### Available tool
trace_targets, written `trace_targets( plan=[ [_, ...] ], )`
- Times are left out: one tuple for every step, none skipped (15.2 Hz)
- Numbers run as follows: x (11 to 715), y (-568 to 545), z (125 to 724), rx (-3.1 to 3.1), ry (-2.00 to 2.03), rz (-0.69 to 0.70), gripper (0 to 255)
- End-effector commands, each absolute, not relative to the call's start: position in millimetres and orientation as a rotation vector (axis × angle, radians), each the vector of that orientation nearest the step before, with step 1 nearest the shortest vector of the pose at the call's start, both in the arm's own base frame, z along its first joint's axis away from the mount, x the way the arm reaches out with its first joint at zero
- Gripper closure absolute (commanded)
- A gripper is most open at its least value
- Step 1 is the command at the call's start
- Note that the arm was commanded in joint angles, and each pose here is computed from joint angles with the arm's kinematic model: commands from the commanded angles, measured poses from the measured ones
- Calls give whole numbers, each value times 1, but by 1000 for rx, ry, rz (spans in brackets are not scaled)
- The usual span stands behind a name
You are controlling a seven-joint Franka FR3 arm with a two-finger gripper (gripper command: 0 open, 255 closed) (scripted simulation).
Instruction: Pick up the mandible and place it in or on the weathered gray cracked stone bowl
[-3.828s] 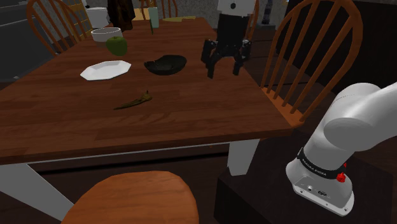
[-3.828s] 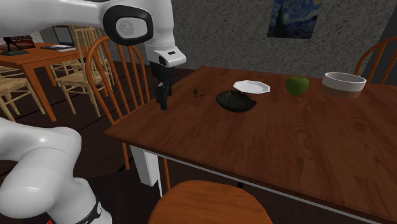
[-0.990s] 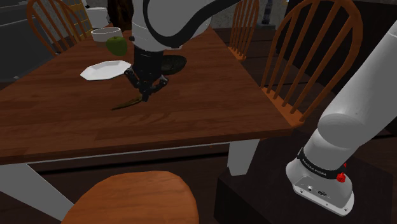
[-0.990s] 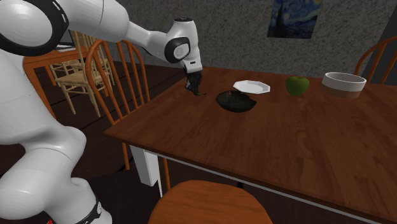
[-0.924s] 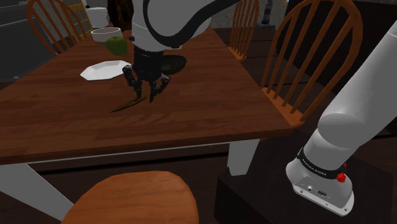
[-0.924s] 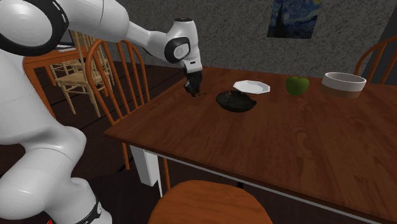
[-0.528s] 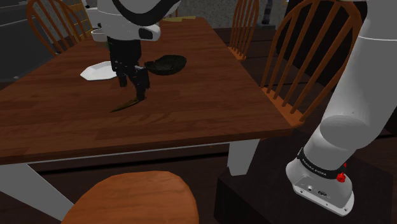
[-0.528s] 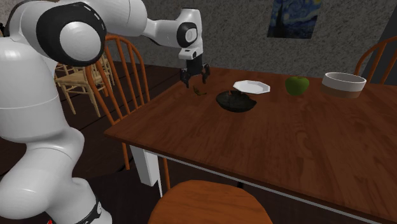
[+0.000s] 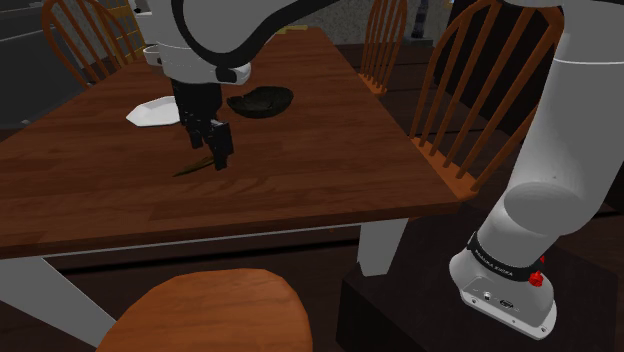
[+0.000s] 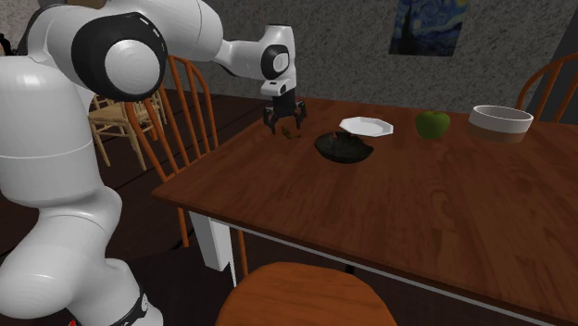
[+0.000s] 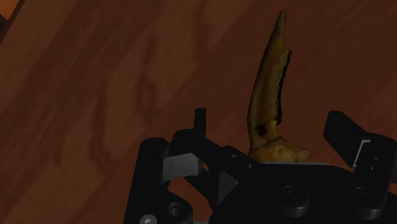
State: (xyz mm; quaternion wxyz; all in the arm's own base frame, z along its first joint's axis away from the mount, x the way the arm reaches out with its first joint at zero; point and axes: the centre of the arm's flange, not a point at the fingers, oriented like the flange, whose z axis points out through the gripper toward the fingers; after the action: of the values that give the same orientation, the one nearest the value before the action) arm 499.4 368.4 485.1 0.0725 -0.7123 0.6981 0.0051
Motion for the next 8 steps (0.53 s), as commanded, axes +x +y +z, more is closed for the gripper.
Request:
trace_targets(
  plan=[
    [499, 369, 484, -2139, 2098, 15, 0],
    [499, 369, 484, -2139, 2098, 15, 0],
    [499, 369, 484, -2139, 2098, 15, 0],
    [499, 369, 484, -2139, 2098, 15, 0],
    [499, 369, 484, -2139, 2098, 15, 0],
    [499, 369, 484, -2139, 2098, 15, 255],
    [499, 369, 484, -2139, 2098, 15, 255],
    [499, 369, 484, -2139, 2098, 15, 255]
  ],
)
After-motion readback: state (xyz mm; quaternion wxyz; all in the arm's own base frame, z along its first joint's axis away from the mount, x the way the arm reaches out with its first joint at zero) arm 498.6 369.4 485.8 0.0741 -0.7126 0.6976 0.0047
